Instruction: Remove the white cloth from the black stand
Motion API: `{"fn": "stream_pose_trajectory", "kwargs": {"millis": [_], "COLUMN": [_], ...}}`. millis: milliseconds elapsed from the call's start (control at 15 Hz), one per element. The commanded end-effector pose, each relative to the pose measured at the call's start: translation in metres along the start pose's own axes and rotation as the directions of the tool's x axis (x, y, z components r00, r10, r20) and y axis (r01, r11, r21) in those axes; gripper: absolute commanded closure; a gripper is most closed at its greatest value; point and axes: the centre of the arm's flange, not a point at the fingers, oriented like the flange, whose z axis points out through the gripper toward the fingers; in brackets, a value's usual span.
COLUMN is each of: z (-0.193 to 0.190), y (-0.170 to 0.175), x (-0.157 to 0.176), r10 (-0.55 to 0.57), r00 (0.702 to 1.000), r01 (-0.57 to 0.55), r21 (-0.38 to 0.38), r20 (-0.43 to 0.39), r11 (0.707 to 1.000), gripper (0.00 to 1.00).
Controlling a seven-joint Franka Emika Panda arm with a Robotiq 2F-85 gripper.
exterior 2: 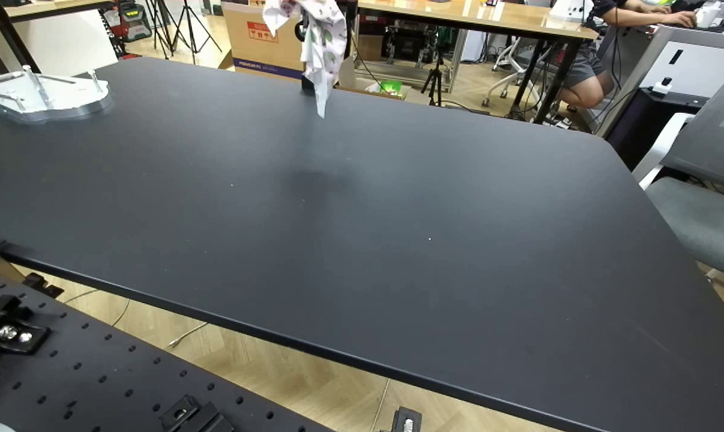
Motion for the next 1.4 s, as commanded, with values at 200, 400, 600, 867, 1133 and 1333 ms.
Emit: {"fn": "stream_pose_trajectory", "kwargs": {"millis": [200,400,600,867,1133,1333], "z": [0.012,0.037,0.069,0.109,0.134,0.143], "y": [-0.034,-0.046,-0.05,-0.041,-0.035,-0.033], "x": [-0.041,-0.054,-0.062,-0.065,-0.059,-0.055], "r10": [-0.048,-0.057,-0.05,-0.006,0.122,0.194], "r00": [0.995,0.988,0.978,0.979,0.987,0.981], "r01": [0.042,0.042,0.029,0.002,-0.116,-0.194], "r21": [0.075,0.104,0.107,0.017,-0.064,-0.086], "r20": [0.085,0.145,0.202,0.205,0.102,-0.003], "r11": [0.996,0.994,0.994,1.0,0.991,0.977], "gripper": [0.99,0.99,0.99,0.99,0.99,0.99]}}
